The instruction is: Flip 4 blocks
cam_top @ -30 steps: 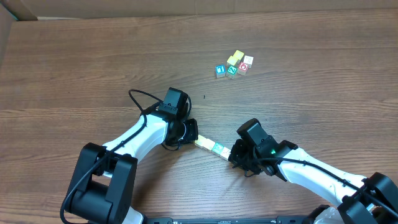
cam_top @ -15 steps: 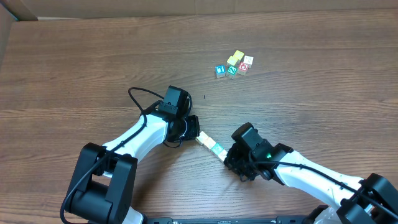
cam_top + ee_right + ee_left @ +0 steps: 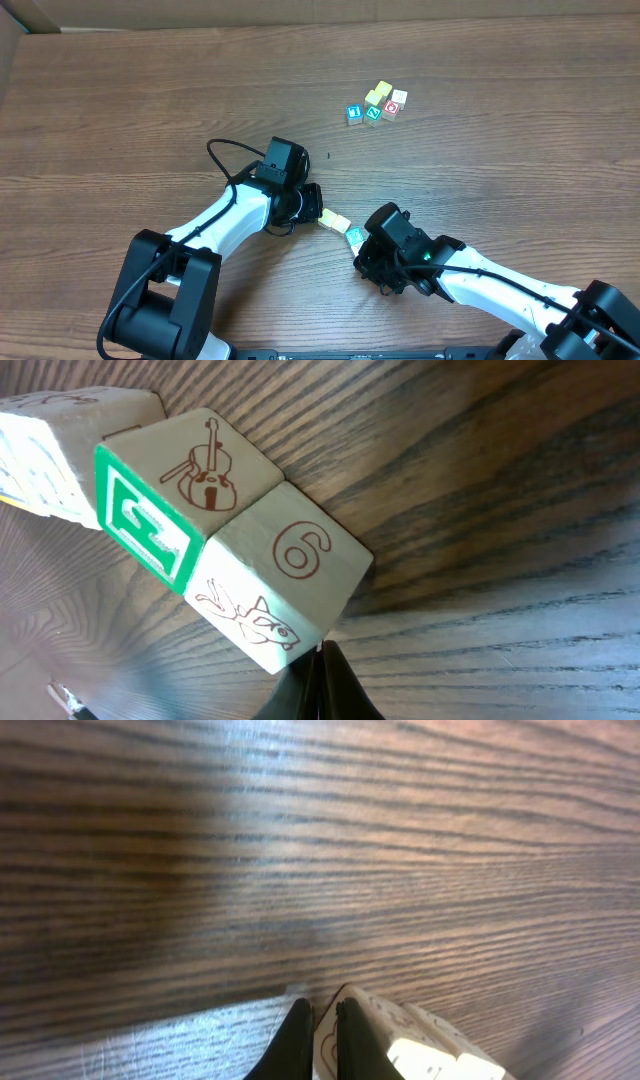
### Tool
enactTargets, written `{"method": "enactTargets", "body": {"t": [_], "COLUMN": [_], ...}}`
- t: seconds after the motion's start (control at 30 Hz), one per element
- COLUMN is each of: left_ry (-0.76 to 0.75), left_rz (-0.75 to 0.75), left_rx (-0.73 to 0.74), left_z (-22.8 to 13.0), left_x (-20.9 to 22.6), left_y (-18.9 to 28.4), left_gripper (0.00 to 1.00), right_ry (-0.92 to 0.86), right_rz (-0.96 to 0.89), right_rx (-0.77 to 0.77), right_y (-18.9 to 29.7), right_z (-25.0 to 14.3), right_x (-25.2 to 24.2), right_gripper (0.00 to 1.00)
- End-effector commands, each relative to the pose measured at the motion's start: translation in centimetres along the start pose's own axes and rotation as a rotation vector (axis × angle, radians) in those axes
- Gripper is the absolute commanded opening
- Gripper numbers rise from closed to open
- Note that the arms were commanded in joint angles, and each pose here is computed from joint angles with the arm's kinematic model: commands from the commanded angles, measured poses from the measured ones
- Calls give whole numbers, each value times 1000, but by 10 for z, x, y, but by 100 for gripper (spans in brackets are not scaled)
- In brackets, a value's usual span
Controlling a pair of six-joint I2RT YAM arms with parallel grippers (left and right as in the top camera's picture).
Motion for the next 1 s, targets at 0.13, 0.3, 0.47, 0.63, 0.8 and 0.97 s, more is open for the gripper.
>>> {"method": "enactTargets", "body": {"t": [0.13,0.3,0.47,0.63,0.8,0.97], "left_ry": [7,-5,25,61,180,341], "left_rz": [11,34,59,88,277,359], "left_rx": [0,-10,-47,-106,-192,-304], "left_z": [0,1,16,43,58,47], "left_x": [0,4,12,20,45,70], "left_y": [-5,-4,8,52,124,199], "left_gripper": [4,4,4,4,4,4], "right_ry": [-5,52,207,350,441,541], "right_rz": [-24,-50,-32,-80,-36,-36], "right_rx": [-14,-26,-29,-67,-120,-147], "right_y": [-1,0,23,66,100,107], "right_z": [0,2,3,21,49,63], "right_x": [-5,-8,15,41,64,82], "right_gripper": [4,4,4,6,4,4]}}
Point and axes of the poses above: each gripper's point midway between its finger pads, its own y axis back along the fingers, its own x axis along the line the jaws close on, z = x × y, the point moved 7 cm from there along y, back along the fingers, and after that the axes turned 9 degrees about -y, right-handed, at the moved point
